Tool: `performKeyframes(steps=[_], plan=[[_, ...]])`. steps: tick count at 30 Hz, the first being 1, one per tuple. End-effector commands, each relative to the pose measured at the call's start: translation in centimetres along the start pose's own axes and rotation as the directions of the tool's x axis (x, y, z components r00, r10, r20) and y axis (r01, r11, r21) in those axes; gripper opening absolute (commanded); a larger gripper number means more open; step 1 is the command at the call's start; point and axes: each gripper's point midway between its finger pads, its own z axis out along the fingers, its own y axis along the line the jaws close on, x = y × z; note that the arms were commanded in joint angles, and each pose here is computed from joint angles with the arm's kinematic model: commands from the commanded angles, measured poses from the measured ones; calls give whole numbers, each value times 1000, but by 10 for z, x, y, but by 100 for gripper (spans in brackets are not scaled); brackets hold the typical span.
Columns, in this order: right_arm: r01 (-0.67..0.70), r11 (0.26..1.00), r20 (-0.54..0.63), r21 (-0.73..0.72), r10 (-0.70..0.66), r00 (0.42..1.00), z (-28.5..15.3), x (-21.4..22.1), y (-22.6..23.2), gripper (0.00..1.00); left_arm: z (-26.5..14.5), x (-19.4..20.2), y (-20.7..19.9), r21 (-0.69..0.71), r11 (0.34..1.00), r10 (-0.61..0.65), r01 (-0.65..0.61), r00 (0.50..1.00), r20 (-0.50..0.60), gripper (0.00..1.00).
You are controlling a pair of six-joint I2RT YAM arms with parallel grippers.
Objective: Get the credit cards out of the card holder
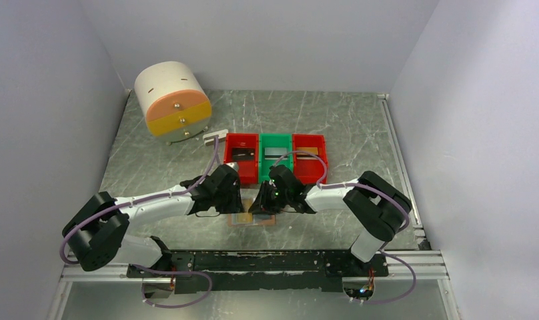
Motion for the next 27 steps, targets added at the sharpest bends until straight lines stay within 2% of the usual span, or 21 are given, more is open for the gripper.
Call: performKeyframes(steps=[1,8,12,17,21,27], plan=[[-16,1000,4,-14,16,1000,3,1,-1,26,5,17,23,-75,997,5,-9,999,-52,31],[-19,999,3,-34,20,1000,6,0,4,22,6,18,24,-73,997,13,-17,998,-57,23],[-29,999,19,-23,30,999,6,-3,3,10,5,18,25,-77,997,11,-15,999,-52,22],[-43,997,58,65,39,998,0,-6,-13,0,0,9,26,-100,995,8,-10,1000,-20,34],[-46,996,63,80,41,997,-4,-5,-17,0,-2,1,24,-108,994,15,-14,1000,10,47],[-43,997,75,68,37,996,-9,-4,-18,0,-1,2,29,-136,991,13,-13,1000,-1,46]])
